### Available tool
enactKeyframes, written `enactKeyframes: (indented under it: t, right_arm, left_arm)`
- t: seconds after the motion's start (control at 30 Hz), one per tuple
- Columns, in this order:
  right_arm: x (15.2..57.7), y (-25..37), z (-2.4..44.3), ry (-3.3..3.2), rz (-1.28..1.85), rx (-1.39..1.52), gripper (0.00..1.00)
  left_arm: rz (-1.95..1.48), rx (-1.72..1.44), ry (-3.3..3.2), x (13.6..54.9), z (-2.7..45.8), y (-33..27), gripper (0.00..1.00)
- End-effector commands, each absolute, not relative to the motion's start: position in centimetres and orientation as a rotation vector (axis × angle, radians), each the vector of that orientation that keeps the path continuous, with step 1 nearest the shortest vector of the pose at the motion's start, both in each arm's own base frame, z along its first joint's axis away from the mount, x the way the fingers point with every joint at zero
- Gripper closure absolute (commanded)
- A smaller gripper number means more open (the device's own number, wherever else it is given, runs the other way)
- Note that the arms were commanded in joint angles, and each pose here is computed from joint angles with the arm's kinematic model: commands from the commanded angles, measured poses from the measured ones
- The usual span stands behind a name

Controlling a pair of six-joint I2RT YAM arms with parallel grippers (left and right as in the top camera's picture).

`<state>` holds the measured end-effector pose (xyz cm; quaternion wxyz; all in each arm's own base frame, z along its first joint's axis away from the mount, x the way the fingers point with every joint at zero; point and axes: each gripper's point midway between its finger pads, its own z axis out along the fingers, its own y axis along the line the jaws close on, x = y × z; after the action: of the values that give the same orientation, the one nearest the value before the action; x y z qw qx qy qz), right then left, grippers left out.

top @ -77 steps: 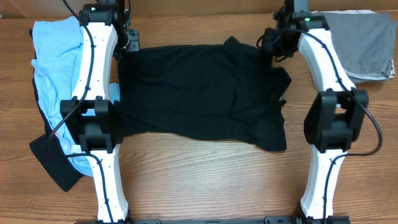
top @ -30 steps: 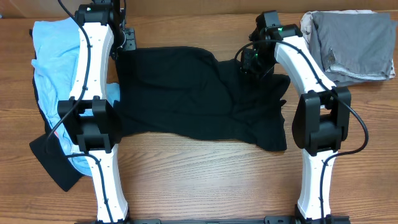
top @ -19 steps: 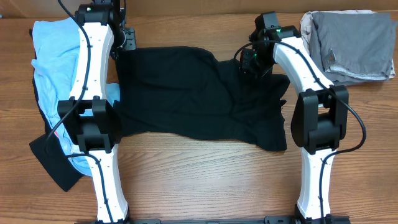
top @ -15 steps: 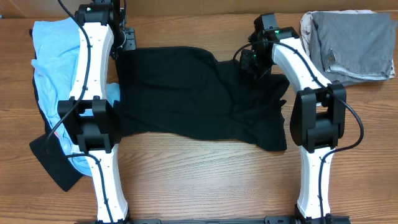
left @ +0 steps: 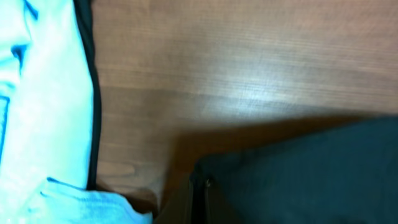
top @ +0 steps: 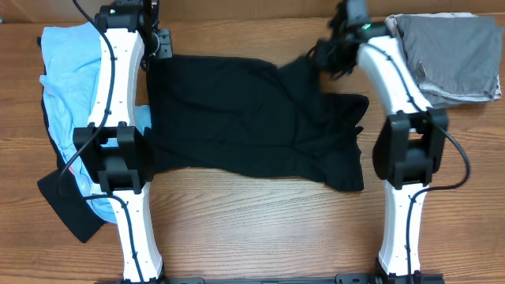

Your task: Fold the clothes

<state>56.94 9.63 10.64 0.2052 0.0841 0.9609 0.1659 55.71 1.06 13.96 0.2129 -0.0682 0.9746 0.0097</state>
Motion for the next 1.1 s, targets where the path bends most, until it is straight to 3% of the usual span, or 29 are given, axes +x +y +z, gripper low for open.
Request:
enactKeyframes:
  t: [0.0, 0.27, 0.57, 0.77, 1.07]
  right_arm:
    - [59.6, 6.0, 17.3, 2.505, 0.432, 0.222, 0.96]
    - [59.0, 3.1, 21.9, 2.454, 0.387, 0.136, 0.96]
    - [53.2, 3.2, 22.6, 2.641, 0.385, 0.136, 0.96]
    - [48.9, 2.8, 20.7, 2.829, 0.351, 0.179, 0.96]
    - [46.2, 2.7, 16.7, 3.011, 0.337, 0.212, 0.96]
  left_arm:
    - [0.032, -0.216, 2.623, 57.0, 16.4, 1.8, 0.96]
    - [0.036, -0.209, 2.545, 58.3, 18.5, 1.9, 0.94]
    - [0.052, -0.201, 2.606, 57.0, 17.7, 3.0, 0.96]
    - [0.073, -0.194, 2.726, 54.3, 16.3, 3.9, 0.96]
    - [0.100, -0.066, 2.913, 51.0, 12.6, 4.1, 0.96]
